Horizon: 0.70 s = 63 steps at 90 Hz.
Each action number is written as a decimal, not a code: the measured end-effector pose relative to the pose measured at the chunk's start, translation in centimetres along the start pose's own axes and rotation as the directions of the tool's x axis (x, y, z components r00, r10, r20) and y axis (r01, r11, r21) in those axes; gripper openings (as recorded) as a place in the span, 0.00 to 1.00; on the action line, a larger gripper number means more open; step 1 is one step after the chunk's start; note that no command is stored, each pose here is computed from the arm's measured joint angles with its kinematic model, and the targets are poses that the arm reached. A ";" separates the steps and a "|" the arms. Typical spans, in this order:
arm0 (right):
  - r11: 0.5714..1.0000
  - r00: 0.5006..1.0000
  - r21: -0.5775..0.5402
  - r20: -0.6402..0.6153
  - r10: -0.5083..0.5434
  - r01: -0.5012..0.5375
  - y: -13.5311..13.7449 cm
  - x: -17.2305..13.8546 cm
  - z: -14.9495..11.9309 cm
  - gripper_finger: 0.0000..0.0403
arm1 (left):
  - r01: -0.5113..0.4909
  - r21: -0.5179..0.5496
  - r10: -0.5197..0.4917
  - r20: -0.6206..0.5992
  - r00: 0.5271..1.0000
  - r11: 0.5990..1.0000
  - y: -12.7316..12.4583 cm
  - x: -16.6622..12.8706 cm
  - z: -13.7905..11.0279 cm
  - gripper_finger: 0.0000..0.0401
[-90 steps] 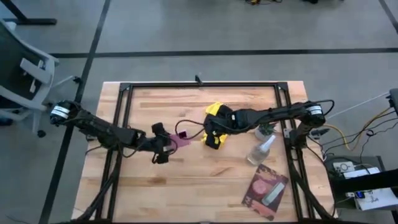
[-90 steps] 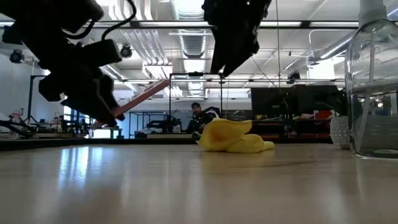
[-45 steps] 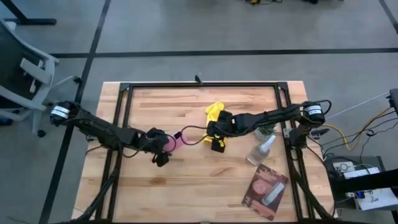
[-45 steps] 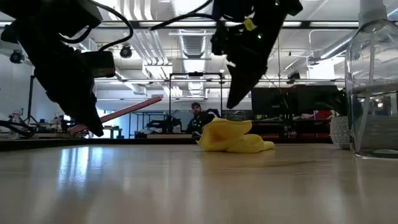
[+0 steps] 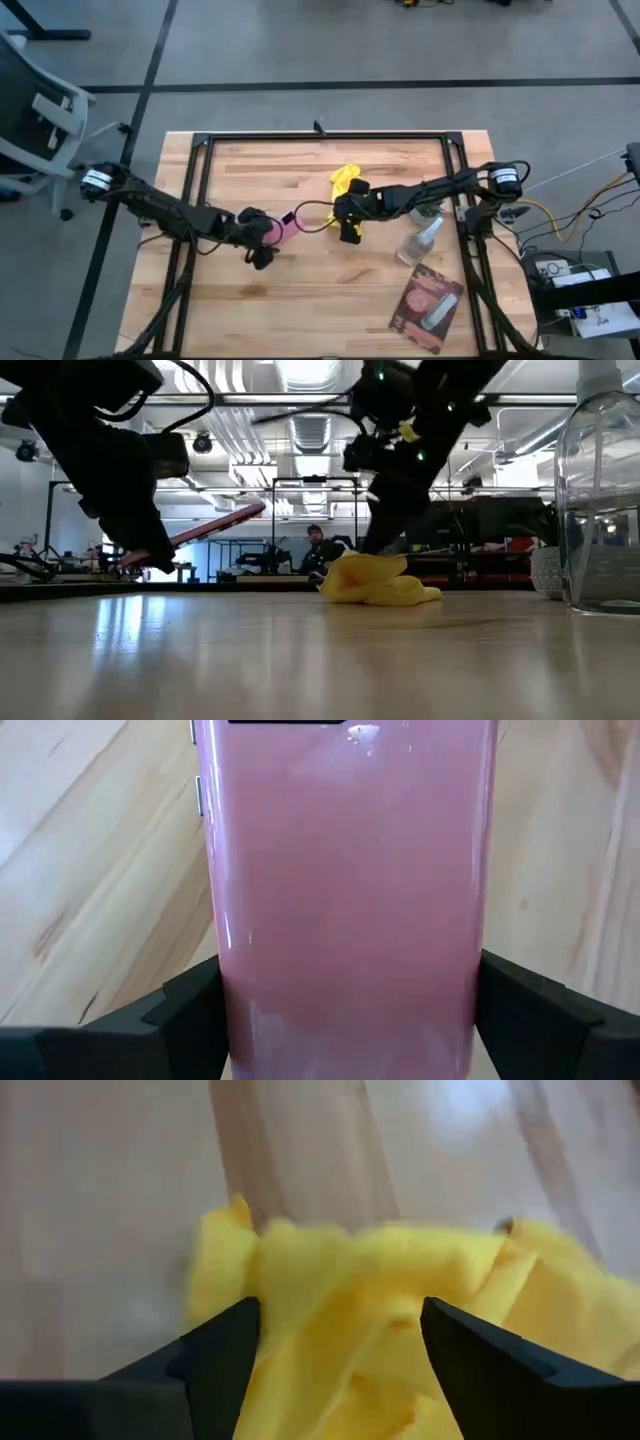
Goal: Apply microfiber cloth
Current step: Wipe the back of the pink cellphone with a microfiber cloth
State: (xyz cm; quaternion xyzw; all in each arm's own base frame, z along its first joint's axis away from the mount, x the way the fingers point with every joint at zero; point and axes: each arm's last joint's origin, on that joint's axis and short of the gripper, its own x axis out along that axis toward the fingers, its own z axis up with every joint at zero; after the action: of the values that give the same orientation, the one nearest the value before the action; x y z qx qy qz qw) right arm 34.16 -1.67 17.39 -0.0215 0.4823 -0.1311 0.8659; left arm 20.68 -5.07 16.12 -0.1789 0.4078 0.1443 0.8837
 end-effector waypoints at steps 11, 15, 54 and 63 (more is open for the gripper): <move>0.999 0.999 0.038 0.023 0.038 -0.039 -0.3 0.7 -0.7 0.55 | -0.005 0.007 0.004 0.026 1.000 1.000 -0.1 0.1 0.2 0.79; 0.998 0.998 0.042 0.035 0.053 -0.054 -0.3 1.0 -1.1 0.52 | -0.006 0.007 0.006 0.030 1.000 1.000 -0.2 0.3 0.2 0.79; 0.996 0.988 0.055 0.136 0.069 -0.077 0.4 1.3 -0.8 0.03 | -0.043 0.073 0.046 -0.046 0.998 0.996 -0.9 3.6 -0.4 0.79; 0.993 0.967 0.002 0.228 0.114 -0.117 1.5 0.1 1.4 0.01 | -0.026 0.098 0.034 -0.073 0.997 0.995 -1.1 4.0 -0.2 0.79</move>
State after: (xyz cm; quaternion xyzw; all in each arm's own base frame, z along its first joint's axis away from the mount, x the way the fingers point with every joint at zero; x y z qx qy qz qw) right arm 35.67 -0.39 17.81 -0.0016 0.3793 -0.0807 0.9217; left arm 23.47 -5.74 13.15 -0.1348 0.4495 0.1309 0.8733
